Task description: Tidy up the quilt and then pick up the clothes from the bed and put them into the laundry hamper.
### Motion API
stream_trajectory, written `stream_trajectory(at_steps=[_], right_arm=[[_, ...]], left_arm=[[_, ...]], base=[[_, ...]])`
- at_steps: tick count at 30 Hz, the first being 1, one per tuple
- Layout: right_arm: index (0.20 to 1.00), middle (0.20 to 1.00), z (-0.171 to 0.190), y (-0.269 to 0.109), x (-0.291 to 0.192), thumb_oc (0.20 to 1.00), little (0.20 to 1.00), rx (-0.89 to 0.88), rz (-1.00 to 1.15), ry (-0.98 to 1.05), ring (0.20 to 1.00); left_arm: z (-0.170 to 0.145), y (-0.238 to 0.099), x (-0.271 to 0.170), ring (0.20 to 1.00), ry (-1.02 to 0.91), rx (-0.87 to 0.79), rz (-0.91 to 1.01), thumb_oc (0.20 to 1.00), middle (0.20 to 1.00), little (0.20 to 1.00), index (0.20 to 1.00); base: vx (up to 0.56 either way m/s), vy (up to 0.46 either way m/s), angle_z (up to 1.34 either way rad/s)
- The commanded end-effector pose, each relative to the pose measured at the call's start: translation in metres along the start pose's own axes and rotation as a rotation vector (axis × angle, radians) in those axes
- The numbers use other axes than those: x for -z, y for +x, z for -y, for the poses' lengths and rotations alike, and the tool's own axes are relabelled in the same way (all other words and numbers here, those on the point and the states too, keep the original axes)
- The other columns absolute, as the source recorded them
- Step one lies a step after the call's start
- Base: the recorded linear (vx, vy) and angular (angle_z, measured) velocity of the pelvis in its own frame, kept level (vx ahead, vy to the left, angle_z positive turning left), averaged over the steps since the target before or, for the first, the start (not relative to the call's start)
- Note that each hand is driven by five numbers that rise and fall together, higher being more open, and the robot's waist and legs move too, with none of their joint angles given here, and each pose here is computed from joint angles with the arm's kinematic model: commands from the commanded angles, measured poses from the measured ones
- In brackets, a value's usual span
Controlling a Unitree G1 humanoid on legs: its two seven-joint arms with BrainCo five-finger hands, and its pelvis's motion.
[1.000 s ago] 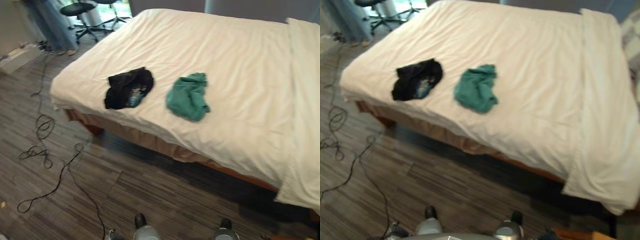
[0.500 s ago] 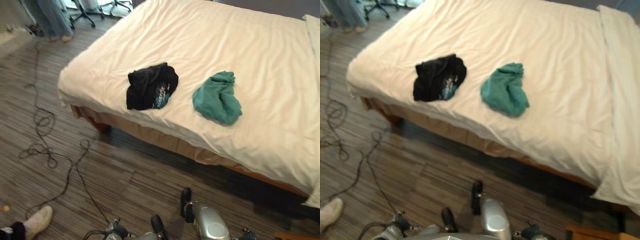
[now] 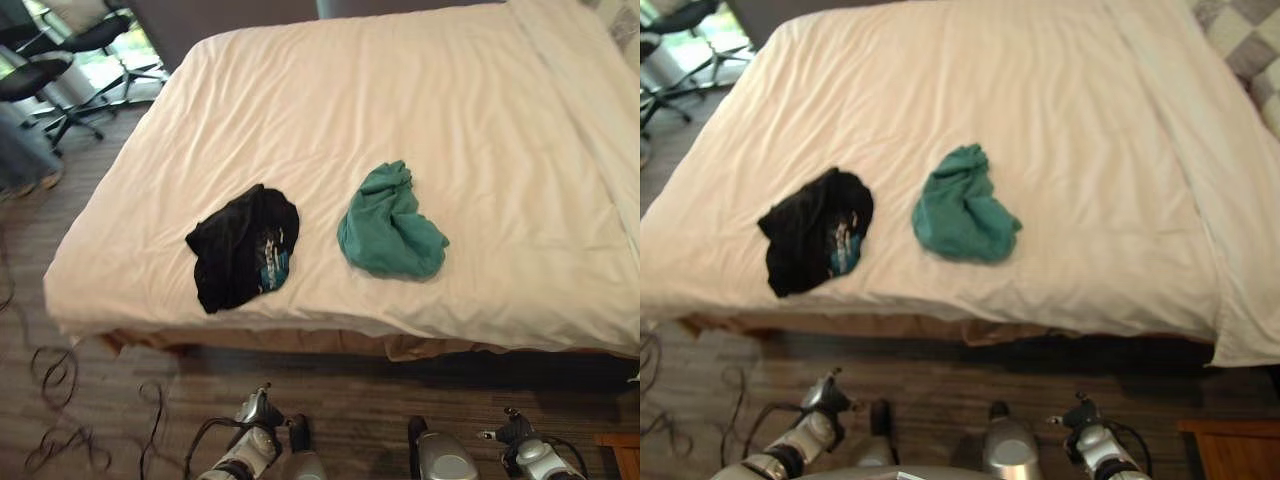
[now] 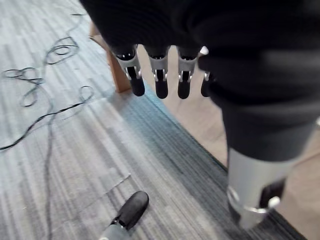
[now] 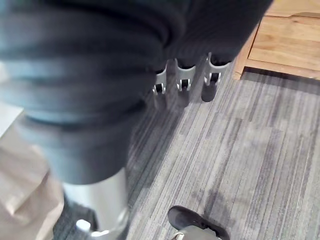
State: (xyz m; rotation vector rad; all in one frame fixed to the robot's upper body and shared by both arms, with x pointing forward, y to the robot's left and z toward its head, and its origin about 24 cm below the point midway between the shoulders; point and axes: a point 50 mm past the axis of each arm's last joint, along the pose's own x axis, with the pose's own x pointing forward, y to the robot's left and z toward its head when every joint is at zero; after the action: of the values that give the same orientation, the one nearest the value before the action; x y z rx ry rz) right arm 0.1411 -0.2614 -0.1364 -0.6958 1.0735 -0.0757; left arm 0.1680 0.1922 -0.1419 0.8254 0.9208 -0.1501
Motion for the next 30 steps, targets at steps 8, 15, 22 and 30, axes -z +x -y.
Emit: stream_trajectory(at_steps=[8, 15, 22, 30], right_arm=[[1.000, 1.000, -0.042, -0.011, -0.071, 1.000, 1.000, -0.113, 0.268, -0.127, 1.000], [1.000, 1.000, -0.031, -0.005, -0.040, 1.000, 1.000, -0.070, 0.130, 0.007, 1.000], [1.000, 1.000, 0.100, -0.039, -0.046, 1.000, 1.000, 0.388, 0.470, 0.077, 1.000], [1.000, 1.000, 0.191, -0.106, -0.117, 1.000, 1.000, 0.750, 0.857, -0.223, 1.000]], left_arm=[[-0.030, 0.002, 0.033, 1.000, -0.014, -0.072, -0.111, 1.000, 1.000, 1.000, 1.000], [-0.016, -0.014, 0.084, 1.000, -0.187, -0.076, -0.321, 1.000, 1.000, 1.000, 1.000], [-0.125, -0.042, 0.128, 1.000, -0.563, -0.637, -0.223, 1.000, 1.000, 1.000, 1.000], [-0.269, -0.097, 0.011, 1.000, -0.217, -1.013, 0.458, 1.000, 1.000, 1.000, 1.000]], base=[[0.02, 0.340, -0.88], [0.02, 0.067, 0.47], [0.11, 0.003, -0.05], [0.01, 0.002, -0.03]])
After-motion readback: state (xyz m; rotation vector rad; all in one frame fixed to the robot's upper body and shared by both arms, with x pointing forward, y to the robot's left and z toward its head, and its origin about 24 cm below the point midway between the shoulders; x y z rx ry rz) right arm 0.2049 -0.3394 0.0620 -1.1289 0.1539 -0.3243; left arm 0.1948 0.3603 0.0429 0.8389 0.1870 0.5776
